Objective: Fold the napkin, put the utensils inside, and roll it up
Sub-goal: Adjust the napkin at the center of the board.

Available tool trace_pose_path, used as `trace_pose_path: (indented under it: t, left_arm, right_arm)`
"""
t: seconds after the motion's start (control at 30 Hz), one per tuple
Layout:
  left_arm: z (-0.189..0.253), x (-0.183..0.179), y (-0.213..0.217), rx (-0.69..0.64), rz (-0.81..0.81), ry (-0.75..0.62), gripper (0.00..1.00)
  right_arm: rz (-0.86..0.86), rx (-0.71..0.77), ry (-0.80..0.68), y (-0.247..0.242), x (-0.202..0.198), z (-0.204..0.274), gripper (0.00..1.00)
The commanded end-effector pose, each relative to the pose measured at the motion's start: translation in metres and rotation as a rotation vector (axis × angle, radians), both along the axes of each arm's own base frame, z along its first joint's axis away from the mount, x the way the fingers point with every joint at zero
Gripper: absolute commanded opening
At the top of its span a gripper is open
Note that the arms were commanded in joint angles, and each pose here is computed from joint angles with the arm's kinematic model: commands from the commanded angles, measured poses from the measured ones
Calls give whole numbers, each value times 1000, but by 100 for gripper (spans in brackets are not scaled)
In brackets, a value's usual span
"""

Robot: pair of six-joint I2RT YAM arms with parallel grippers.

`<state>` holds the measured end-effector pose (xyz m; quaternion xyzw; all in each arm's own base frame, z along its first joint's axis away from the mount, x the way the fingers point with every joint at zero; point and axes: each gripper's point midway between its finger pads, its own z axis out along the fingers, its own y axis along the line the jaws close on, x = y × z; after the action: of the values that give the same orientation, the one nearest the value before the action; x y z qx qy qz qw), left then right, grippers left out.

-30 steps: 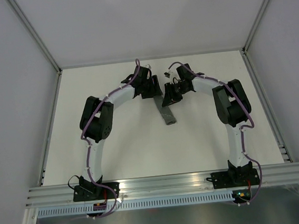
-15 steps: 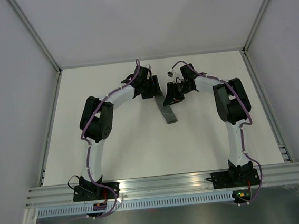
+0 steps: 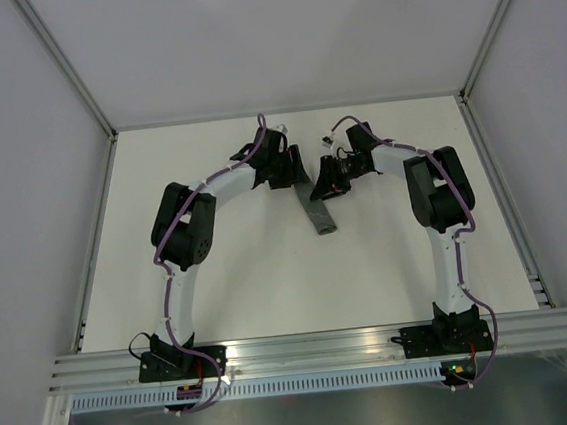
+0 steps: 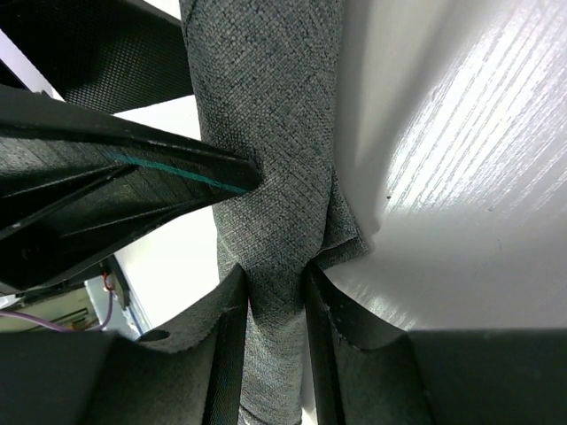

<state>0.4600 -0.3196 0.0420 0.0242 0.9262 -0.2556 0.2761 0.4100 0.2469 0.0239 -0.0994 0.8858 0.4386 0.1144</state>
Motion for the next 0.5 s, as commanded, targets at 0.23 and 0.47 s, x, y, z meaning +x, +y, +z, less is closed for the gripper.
trace_pose_path:
  t: [0.23, 0.47]
  left_arm:
    - [-13, 3, -1, 35, -6, 47, 64]
    - [-23, 5, 0, 75, -14, 74, 63]
  right_arm:
    - [-110, -4, 118, 0, 12, -45, 36]
    - [-131, 64, 157, 9, 15, -48, 37]
